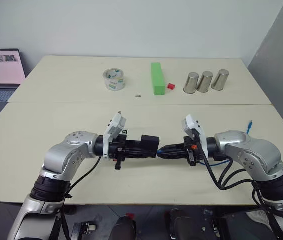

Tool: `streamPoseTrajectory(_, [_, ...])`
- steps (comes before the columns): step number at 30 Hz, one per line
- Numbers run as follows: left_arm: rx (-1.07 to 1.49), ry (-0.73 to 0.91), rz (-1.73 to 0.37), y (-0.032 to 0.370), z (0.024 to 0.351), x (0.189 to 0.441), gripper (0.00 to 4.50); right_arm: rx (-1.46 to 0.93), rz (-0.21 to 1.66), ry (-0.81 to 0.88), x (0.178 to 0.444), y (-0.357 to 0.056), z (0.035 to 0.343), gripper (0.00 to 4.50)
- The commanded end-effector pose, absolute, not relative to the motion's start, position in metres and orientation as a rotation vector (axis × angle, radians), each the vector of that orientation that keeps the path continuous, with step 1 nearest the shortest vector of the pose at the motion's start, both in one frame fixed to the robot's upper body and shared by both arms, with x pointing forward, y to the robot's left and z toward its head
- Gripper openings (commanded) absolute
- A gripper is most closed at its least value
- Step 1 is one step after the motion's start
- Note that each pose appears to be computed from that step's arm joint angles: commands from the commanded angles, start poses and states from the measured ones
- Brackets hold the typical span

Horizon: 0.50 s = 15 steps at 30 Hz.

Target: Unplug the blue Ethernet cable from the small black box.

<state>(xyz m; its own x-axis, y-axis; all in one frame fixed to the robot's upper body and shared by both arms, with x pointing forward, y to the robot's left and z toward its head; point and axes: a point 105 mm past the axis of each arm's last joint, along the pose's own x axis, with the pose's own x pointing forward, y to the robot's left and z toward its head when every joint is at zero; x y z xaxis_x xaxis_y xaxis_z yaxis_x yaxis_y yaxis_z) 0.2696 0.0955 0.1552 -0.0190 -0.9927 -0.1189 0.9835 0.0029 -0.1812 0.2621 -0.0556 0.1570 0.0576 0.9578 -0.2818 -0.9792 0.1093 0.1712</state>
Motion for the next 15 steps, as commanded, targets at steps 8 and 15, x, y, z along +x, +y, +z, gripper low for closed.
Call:
streamPoseTrajectory(8, [0.057,0.269,-1.618,0.102,0.146,0.262,0.78,-0.117,1.445,0.417,0.273,-0.069,0.158,0.03])
streamPoseTrajectory(15, [0.108,0.296,-1.538,0.120,0.139,0.270,0.78,-0.134,1.367,0.464,0.280,-0.090,0.147,0.03])
